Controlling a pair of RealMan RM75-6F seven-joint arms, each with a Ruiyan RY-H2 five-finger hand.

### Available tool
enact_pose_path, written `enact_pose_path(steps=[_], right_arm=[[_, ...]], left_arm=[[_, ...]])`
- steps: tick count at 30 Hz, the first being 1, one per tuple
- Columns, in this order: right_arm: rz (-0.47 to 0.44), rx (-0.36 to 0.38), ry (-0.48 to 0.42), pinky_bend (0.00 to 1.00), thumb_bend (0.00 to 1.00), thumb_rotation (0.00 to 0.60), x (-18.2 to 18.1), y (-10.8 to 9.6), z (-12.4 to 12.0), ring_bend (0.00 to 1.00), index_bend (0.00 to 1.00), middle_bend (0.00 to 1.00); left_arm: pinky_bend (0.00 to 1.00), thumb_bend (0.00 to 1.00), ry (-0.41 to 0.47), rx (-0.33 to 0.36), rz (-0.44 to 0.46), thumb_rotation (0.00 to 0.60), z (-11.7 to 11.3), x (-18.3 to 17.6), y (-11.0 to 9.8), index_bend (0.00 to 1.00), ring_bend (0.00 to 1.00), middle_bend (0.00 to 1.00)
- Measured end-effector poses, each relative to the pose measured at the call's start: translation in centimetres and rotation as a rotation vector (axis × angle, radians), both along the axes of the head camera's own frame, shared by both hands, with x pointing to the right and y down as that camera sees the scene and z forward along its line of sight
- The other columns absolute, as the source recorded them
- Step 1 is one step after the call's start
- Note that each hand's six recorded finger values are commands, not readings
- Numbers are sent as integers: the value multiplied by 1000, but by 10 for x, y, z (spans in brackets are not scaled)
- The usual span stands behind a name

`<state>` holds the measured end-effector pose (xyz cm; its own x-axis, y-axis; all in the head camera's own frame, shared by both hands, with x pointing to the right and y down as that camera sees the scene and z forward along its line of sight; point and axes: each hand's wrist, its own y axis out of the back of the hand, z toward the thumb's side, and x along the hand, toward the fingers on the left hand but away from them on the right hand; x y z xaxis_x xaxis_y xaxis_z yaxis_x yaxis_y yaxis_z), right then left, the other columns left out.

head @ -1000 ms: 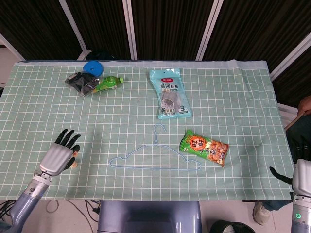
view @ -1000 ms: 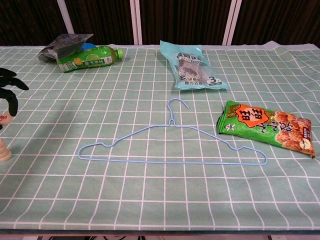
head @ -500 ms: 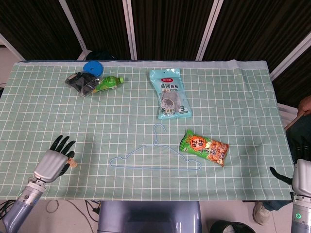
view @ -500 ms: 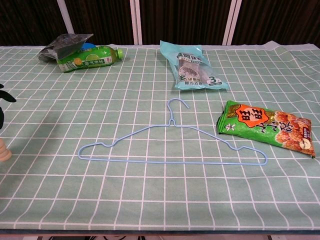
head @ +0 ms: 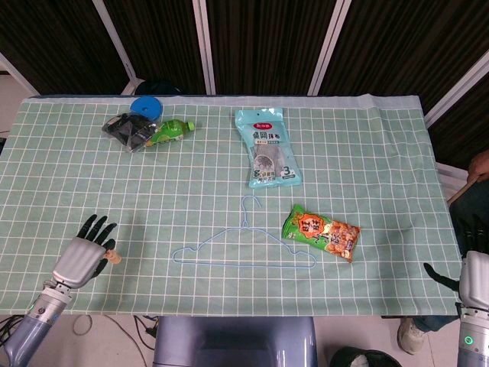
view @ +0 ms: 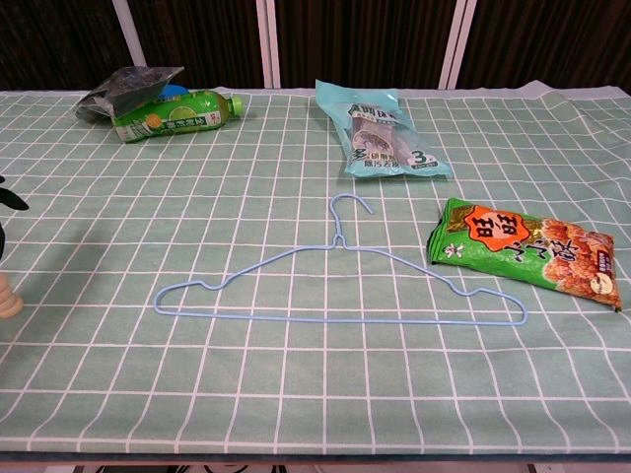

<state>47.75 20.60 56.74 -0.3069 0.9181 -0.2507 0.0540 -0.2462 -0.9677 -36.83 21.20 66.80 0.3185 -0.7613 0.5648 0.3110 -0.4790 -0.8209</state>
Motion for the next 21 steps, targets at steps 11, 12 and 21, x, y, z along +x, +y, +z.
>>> enact_pose_path(steps=[11,12,21], right_arm=[[2,0,0,0,205,600,0,0,0,55,112,33],[2,1,0,0,205,600,0,0,0,55,112,33],[6,-2,-1,0,205,600,1,0,0,55,112,33]], left_arm=[[60,344,-7,-7,7,600,3,1,4,482,0,148],[60,344,-8,-7,7,600,4,0,4,481,0,148],[60,344,-11,-7,12,600,5,1,5,468,0,147]])
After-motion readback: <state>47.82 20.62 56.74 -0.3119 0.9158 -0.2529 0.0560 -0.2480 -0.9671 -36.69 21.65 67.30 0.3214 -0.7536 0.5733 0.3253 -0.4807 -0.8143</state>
